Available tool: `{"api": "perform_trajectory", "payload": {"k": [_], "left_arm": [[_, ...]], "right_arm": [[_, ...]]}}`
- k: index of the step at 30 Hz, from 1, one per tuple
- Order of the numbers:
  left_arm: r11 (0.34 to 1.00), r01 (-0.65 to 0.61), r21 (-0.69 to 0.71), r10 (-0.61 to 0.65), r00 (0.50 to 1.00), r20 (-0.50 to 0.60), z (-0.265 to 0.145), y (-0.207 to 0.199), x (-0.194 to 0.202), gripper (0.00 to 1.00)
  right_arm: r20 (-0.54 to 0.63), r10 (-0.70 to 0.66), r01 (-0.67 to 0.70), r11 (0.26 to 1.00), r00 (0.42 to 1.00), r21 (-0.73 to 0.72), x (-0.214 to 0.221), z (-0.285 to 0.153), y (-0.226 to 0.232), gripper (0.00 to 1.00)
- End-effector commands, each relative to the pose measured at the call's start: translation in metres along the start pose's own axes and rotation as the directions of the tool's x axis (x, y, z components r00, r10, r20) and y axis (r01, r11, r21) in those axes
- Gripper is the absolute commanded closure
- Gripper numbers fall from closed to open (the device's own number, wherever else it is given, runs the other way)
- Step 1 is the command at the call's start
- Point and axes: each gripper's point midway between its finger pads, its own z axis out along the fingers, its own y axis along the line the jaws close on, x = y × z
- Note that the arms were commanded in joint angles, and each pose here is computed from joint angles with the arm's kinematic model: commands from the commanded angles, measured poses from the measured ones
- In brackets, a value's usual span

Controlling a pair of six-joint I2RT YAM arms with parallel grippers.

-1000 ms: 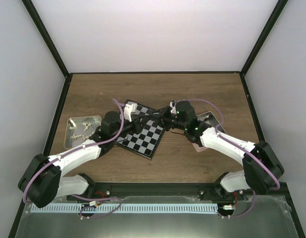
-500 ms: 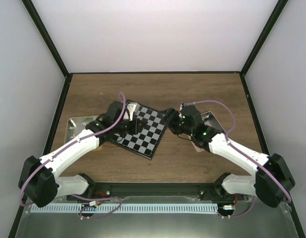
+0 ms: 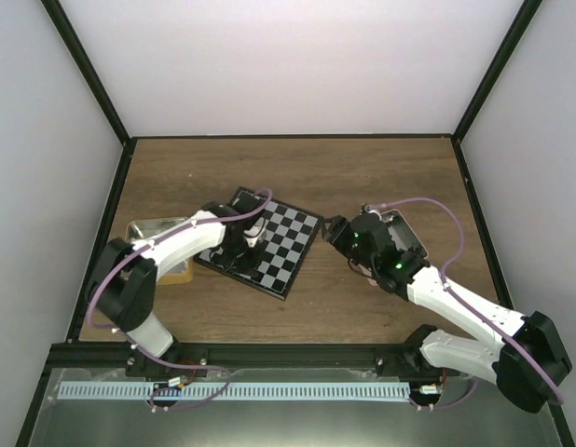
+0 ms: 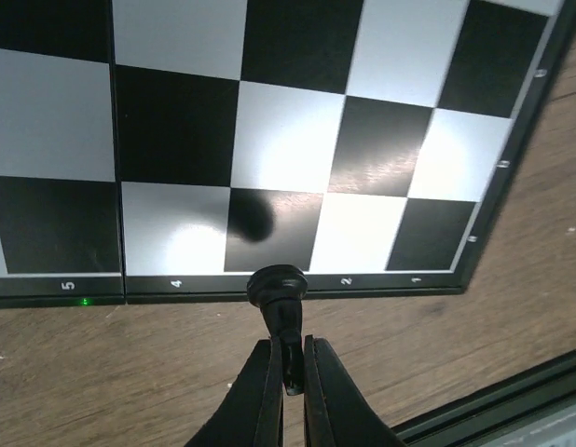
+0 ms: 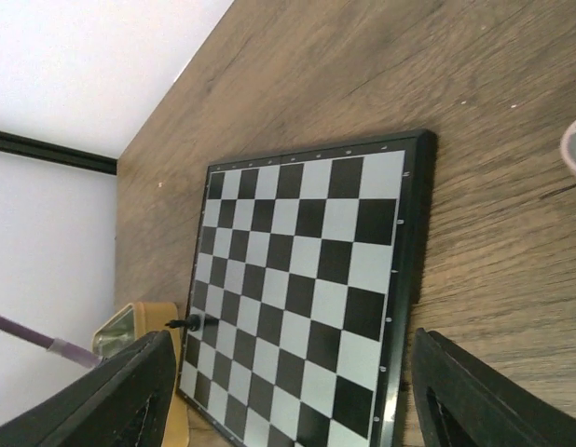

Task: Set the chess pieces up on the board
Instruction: Place the chess piece on the chessboard.

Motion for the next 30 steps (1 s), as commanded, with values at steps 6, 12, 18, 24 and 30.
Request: {"api": "perform_trajectory", "payload": {"k": [6,12,18,24,30], "left_arm": [[0.995,-0.049,-0.085,0.041,0.994,-0.1,0.003,0.006,-0.011,0.83],[0.996,-0.041,-0.083,0.036,0.998,-0.055,0.001,0.003,-0.025,0.53],[0.998,0.013,-0.064,-0.013,1.0,-0.003,0.013,0.006,-0.022,0.49],[0.998,0.044,-0.039,-0.042,0.997,0.062,0.02,0.005,-0.028,0.6],[0.998,0.042,-0.052,-0.037,0.995,0.087,0.022,0.007,-0.034,0.76]], "right_arm": [[0.068,-0.054,0.051,0.998,0.996,0.041,-0.011,-0.004,-0.011,0.29],[0.068,-0.065,0.061,0.997,0.996,0.047,-0.011,-0.003,-0.013,0.29],[0.063,-0.075,0.072,0.996,0.995,0.056,-0.01,-0.002,-0.015,0.29],[0.056,-0.073,0.069,0.995,0.996,0.067,-0.008,0.001,-0.018,0.29],[0.057,-0.075,0.071,0.995,0.996,0.07,-0.008,0.001,-0.018,0.29]]}}
